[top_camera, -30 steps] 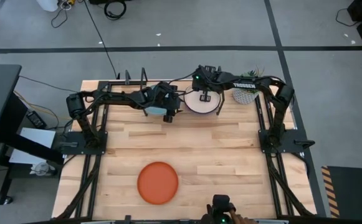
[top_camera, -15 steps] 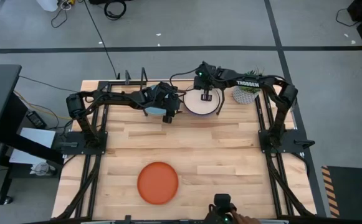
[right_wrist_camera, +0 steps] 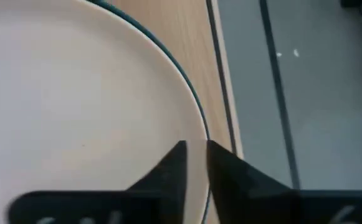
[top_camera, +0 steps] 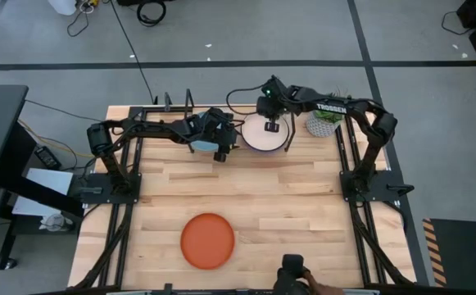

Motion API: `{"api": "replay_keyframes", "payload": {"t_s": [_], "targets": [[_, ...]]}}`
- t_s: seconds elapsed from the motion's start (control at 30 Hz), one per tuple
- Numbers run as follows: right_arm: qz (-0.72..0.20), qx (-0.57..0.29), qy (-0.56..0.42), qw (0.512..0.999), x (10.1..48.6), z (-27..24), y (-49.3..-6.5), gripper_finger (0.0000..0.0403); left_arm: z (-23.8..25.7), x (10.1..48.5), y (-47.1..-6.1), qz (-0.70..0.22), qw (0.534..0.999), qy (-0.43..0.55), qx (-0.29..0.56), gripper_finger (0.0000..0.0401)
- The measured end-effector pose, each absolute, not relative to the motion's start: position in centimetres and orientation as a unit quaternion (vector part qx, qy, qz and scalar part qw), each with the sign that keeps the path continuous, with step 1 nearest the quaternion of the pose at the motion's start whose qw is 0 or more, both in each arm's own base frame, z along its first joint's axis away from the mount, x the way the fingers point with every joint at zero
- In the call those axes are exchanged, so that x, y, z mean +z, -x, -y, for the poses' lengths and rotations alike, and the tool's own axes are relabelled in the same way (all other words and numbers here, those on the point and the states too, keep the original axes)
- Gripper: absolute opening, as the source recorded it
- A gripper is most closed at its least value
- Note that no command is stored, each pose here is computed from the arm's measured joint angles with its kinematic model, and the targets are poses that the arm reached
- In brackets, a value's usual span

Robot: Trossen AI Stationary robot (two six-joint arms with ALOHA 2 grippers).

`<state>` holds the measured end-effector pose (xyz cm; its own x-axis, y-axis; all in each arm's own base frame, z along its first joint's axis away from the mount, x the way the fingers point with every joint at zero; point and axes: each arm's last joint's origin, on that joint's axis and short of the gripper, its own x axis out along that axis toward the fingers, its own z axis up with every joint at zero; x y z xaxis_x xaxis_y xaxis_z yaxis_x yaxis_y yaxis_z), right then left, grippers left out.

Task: Place and stack plates onto a shelf
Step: Stack the light brown plate on top of the dark green plate on the shelf, then stack the light brown plate on top of the light blue plate on the shelf

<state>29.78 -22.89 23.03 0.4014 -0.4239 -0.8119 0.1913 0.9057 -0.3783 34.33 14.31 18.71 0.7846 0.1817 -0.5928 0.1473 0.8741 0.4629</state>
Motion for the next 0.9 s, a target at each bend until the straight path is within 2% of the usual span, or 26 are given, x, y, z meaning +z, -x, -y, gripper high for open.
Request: {"api": "replay_keyframes", "payload": {"t_s": [0.17, 0.33, 0.63, 0.9], "targets": [[-0.502, -0.181, 0.107, 0.839, 22.9, 23.7, -29.5, 0.0123, -14.2, 18.7, -34.4, -0.324, 0.913, -0.246, 0.003, 0.0226], [-0.503, -0.159, 0.119, 0.841, 22.6, 23.9, -29.6, 0.0139, -14.3, 18.7, -34.3, -0.324, 0.914, -0.245, 0.003, 0.0226], [-0.508, -0.149, 0.113, 0.841, 21.3, 24.4, -29.9, 0.0096, -14.3, 18.7, -34.3, -0.326, 0.915, -0.239, 0.004, 0.0226], [-0.515, -0.144, 0.115, 0.837, 21.2, 24.5, -29.7, 0.0015, -14.3, 18.7, -34.3, -0.326, 0.915, -0.239, 0.004, 0.0226]]}}
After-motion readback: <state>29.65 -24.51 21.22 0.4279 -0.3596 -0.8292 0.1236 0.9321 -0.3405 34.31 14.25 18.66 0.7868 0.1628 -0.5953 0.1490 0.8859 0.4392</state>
